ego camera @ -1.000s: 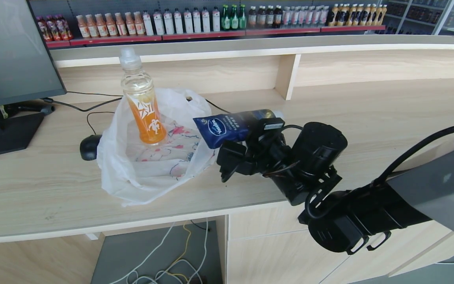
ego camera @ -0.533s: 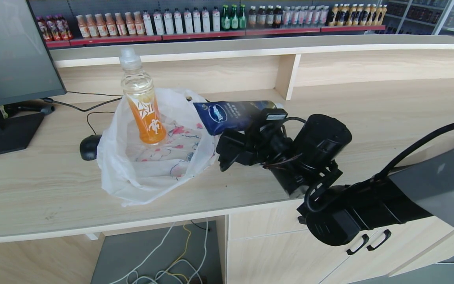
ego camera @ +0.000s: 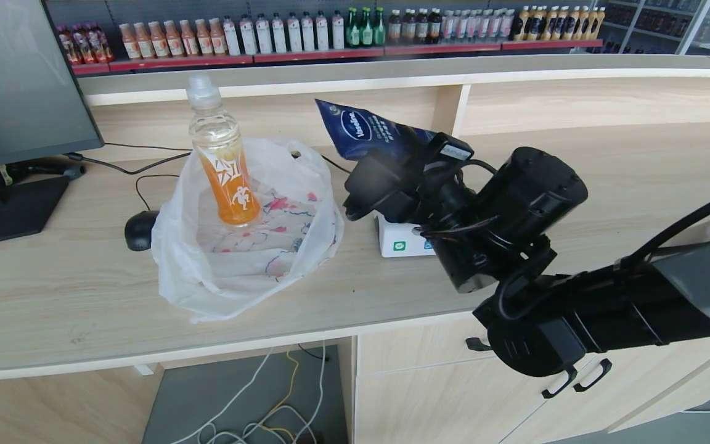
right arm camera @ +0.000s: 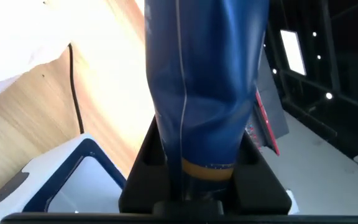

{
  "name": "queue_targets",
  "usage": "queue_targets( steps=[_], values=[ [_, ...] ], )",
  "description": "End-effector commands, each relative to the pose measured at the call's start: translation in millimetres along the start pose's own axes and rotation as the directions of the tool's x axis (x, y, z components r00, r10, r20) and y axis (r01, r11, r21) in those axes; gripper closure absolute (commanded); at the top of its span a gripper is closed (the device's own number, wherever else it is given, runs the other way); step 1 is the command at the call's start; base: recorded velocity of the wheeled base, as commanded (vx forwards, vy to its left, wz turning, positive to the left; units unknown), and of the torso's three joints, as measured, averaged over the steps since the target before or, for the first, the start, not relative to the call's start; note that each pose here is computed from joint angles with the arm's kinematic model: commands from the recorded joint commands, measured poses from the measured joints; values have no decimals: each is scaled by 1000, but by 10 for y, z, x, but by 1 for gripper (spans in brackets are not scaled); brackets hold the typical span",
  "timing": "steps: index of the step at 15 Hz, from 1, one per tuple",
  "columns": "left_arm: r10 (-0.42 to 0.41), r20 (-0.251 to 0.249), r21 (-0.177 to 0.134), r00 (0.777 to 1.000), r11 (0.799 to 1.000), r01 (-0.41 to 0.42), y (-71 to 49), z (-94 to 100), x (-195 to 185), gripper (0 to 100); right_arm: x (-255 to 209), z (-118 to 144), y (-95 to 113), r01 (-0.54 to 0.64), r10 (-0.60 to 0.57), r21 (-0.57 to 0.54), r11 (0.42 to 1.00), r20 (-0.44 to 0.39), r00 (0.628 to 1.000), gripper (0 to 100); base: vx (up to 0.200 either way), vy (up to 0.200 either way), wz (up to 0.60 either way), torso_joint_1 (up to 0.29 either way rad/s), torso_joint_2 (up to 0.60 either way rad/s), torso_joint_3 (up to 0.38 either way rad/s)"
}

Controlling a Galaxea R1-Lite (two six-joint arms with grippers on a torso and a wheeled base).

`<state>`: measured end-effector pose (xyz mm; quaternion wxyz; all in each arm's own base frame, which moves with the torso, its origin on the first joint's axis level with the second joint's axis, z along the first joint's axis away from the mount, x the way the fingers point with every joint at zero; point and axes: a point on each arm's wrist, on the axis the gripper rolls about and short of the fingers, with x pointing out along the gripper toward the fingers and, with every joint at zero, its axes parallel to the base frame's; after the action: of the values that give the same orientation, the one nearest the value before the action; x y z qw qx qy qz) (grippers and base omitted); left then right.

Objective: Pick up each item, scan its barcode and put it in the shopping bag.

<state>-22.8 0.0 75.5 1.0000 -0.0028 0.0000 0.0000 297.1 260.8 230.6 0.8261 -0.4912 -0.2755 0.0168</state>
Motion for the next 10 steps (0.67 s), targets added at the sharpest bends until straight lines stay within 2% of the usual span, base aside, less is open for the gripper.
queue_targets(
  steps=[1, 3, 4, 8, 9, 10],
  values=[
    [0, 0, -1, 1000, 1000, 0, 0, 0, 0, 0, -3, 3, -150, 40, -38, 79, 996, -32, 999, 100, 0, 0, 0, 0, 0, 0],
    [0, 0, -1, 1000, 1000, 0, 0, 0, 0, 0, -10, -26, -128, 87, -58, 193, 977, -151, 987, 100, 0, 0, 0, 0, 0, 0],
    [0, 0, -1, 1000, 1000, 0, 0, 0, 0, 0, -5, -27, -138, 107, -67, 229, 968, -174, 982, 100, 0, 0, 0, 0, 0, 0],
    [0, 0, -1, 1000, 1000, 0, 0, 0, 0, 0, 17, -79, -86, 119, -40, 406, 906, -200, 979, 100, 0, 0, 0, 0, 0, 0],
    [0, 0, -1, 1000, 1000, 0, 0, 0, 0, 0, 18, -89, -44, 120, -22, 482, 868, -204, 979, 100, 0, 0, 0, 0, 0, 0],
    [0, 0, -1, 1000, 1000, 0, 0, 0, 0, 0, 30, -99, -40, 116, -7, 510, 852, -211, 977, 100, 0, 0, 0, 0, 0, 0]
  ],
)
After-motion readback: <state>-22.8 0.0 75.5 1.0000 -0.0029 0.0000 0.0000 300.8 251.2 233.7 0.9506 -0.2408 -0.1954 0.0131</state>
